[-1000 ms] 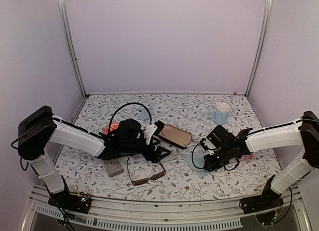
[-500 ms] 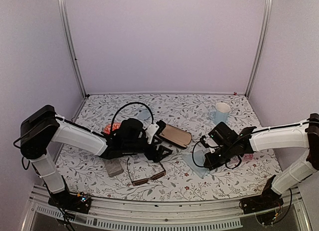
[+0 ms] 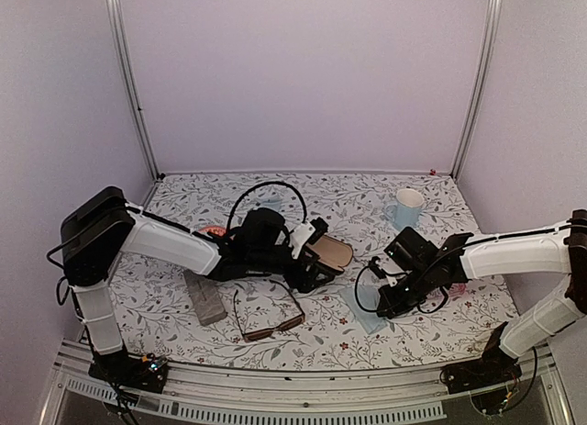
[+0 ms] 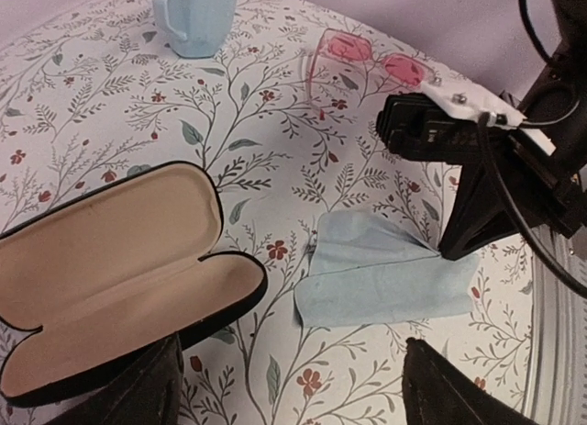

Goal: Organize the sunglasses
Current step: Adjust the glasses cleaning cloth at the center of the board.

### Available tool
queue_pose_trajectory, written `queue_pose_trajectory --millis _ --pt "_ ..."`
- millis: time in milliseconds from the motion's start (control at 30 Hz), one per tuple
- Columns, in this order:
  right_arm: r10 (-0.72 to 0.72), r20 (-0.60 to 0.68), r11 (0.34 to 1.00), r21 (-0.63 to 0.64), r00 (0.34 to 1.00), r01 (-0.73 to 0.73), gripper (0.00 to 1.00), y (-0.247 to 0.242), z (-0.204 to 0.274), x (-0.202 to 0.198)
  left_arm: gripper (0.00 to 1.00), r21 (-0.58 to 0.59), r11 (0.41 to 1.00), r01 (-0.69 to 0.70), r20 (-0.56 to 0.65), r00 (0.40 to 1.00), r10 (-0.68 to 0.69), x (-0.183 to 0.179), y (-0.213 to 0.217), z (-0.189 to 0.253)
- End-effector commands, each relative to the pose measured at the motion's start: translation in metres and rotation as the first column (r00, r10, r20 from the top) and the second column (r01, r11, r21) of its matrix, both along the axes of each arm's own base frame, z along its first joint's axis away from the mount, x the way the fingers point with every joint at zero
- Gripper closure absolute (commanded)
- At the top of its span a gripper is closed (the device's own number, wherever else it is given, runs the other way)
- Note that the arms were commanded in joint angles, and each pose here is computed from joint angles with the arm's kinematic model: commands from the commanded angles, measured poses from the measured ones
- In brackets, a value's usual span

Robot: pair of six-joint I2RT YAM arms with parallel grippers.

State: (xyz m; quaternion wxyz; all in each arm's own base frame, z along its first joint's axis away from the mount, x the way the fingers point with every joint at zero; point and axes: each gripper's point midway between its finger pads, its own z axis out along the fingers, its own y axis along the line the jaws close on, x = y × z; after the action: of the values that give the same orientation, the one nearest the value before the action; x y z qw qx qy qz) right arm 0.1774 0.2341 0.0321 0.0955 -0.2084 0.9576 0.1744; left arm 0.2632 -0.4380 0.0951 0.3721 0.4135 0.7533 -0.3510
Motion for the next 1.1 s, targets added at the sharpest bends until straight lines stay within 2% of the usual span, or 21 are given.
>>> queue_pose_trajectory --millis 0,200,633,1067 --pt "-0.066 -0.050 0.998 0.013 0.997 0.067 1.00 -0.006 0.002 -0.013 0.19 0.021 0.993 0.118 -0.034 0.993 -0.117 -0.012 -0.020 -0.012" --pt "-0.134 -0.068 0.991 0.007 0.989 0.135 0.99 -0.015 -0.004 -0.017 0.25 0.032 0.978 0.205 -0.073 0.977 -0.202 -0.025 -0.047 -0.028" --pt "-0.166 -0.064 0.986 -0.009 0.984 0.166 0.92 -0.024 -0.012 -0.018 0.47 0.063 0.966 0.250 -0.154 0.959 -0.238 -0.028 -0.076 -0.059" --pt "-0.147 -0.067 0.988 0.028 0.987 0.149 0.93 -0.020 -0.010 -0.019 0.56 0.090 0.958 0.272 -0.188 0.949 -0.251 -0.029 -0.088 -0.079"
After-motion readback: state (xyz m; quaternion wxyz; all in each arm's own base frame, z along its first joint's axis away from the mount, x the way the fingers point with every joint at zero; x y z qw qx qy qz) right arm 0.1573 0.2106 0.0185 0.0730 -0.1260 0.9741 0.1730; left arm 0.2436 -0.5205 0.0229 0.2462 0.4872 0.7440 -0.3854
